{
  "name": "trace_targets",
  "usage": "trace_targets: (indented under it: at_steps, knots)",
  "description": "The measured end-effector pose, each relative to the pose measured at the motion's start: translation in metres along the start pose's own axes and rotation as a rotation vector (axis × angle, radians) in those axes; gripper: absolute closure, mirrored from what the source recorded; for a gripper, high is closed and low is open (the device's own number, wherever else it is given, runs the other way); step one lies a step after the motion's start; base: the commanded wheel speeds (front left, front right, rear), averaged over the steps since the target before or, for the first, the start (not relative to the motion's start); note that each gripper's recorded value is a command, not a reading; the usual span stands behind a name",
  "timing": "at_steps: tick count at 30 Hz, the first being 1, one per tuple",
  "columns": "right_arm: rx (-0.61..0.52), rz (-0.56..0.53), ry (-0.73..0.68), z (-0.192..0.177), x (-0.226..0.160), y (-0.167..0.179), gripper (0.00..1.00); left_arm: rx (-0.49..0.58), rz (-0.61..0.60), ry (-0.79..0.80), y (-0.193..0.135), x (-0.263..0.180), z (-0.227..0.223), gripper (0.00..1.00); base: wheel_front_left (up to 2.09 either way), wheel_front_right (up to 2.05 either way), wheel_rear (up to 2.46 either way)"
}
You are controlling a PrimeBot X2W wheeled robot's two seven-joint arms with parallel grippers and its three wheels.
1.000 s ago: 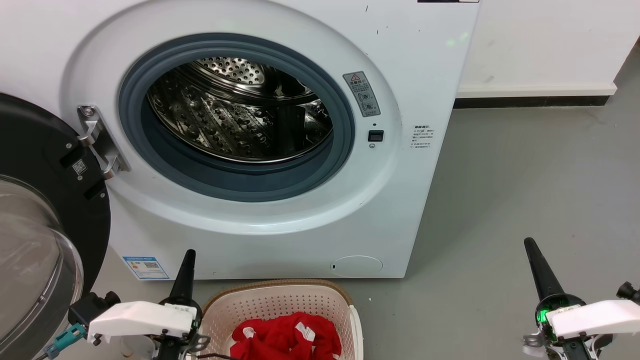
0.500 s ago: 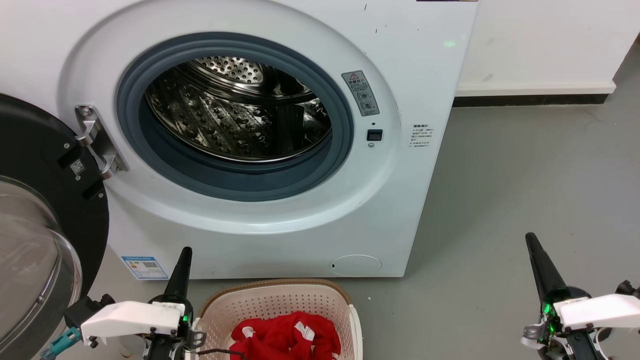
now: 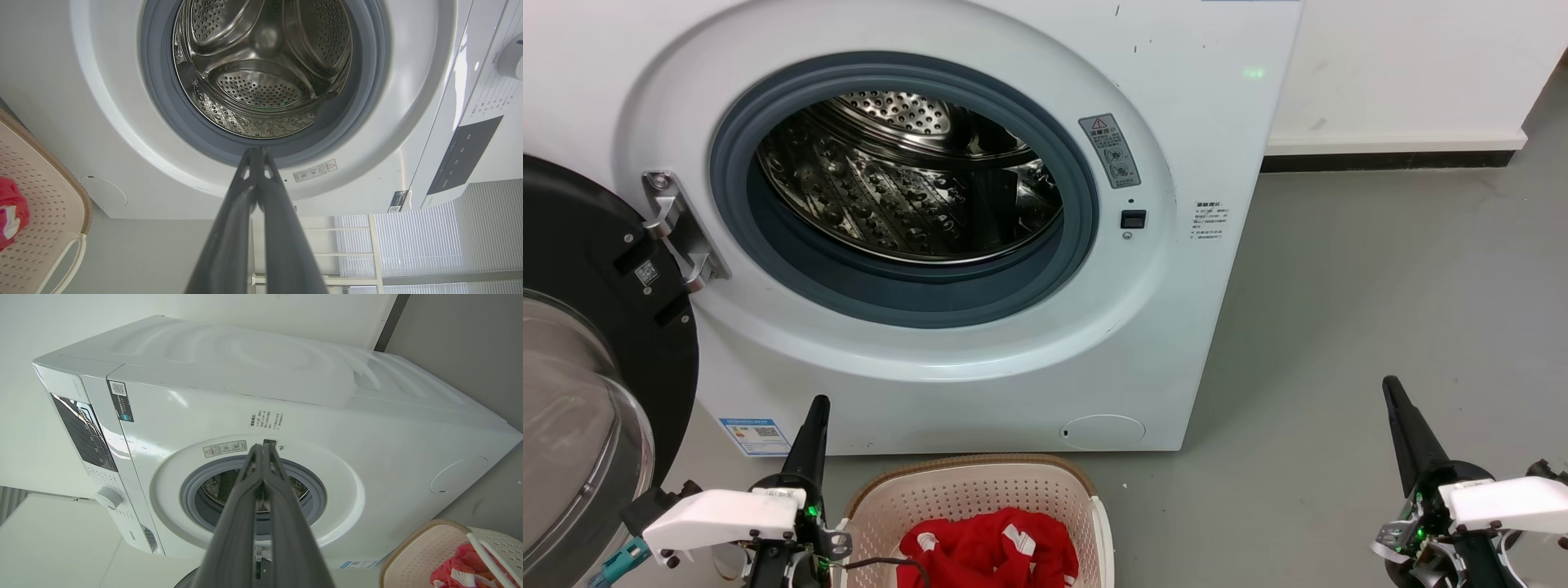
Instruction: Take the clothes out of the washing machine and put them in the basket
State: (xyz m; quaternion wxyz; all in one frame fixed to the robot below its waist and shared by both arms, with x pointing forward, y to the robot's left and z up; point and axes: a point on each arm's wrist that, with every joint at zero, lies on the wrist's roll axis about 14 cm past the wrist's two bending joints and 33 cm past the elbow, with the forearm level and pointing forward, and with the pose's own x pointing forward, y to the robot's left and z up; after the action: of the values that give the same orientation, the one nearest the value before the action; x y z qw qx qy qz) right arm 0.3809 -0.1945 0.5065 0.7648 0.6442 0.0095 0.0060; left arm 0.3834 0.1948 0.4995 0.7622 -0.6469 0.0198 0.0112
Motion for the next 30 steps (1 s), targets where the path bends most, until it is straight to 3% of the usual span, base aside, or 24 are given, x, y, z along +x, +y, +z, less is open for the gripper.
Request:
trace_targets:
  at_steps: [22,30]
  knots:
    - [0.171,-0.003,-0.023,0.0059,0.0068,-0.0024,1.00,-0.165,-0.036,-0.010,-0.0046,0.0044,0.0060,1.00,0.00,0.00,0.00]
    - [0.173,-0.004,-0.024,0.0058,0.0067,-0.0029,1.00,-0.165,-0.037,-0.010,-0.0049,0.0046,0.0060,1.00,0.00,0.00,0.00]
